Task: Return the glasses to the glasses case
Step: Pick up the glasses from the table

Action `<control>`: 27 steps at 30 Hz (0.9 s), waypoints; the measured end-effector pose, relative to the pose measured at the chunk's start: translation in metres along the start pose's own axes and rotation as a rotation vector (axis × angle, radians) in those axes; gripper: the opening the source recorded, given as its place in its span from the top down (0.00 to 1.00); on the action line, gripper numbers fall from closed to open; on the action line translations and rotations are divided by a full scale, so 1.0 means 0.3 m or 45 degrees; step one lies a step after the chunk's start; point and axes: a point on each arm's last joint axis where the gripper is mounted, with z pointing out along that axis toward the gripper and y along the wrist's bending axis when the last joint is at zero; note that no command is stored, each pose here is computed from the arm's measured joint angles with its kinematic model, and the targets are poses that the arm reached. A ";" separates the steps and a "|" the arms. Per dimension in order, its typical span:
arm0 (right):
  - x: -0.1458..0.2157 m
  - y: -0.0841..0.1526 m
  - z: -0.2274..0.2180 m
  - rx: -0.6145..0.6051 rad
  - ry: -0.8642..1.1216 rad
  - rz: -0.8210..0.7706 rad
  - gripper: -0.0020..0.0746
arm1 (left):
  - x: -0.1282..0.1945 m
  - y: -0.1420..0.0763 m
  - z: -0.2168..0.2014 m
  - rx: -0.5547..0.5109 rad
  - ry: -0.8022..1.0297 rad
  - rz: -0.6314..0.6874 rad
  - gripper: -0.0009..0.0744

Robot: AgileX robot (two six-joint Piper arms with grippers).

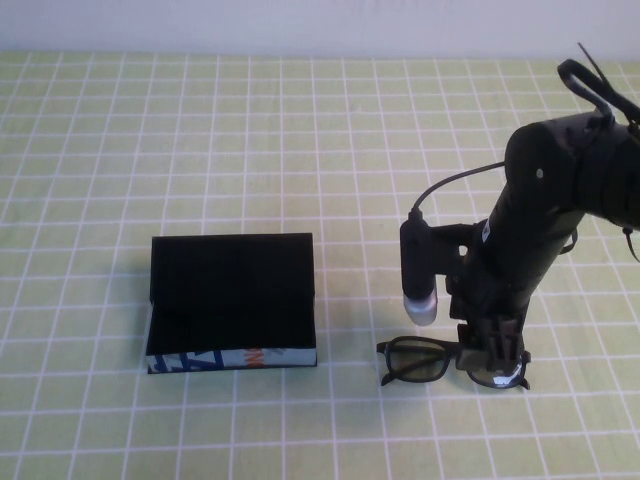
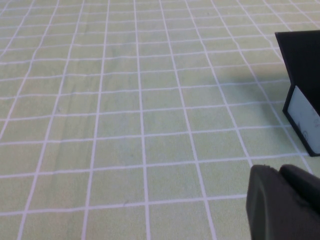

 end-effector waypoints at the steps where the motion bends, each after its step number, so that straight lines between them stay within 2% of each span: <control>1: 0.001 -0.003 0.009 -0.003 0.008 -0.005 0.38 | 0.000 0.000 0.000 0.000 0.000 0.000 0.99; 20: 0.003 -0.037 0.079 0.002 -0.005 0.021 0.38 | 0.000 0.000 0.000 0.000 0.000 0.000 0.99; 27: 0.004 -0.041 0.111 -0.025 0.006 0.027 0.42 | 0.000 0.000 0.000 0.000 0.000 0.000 0.99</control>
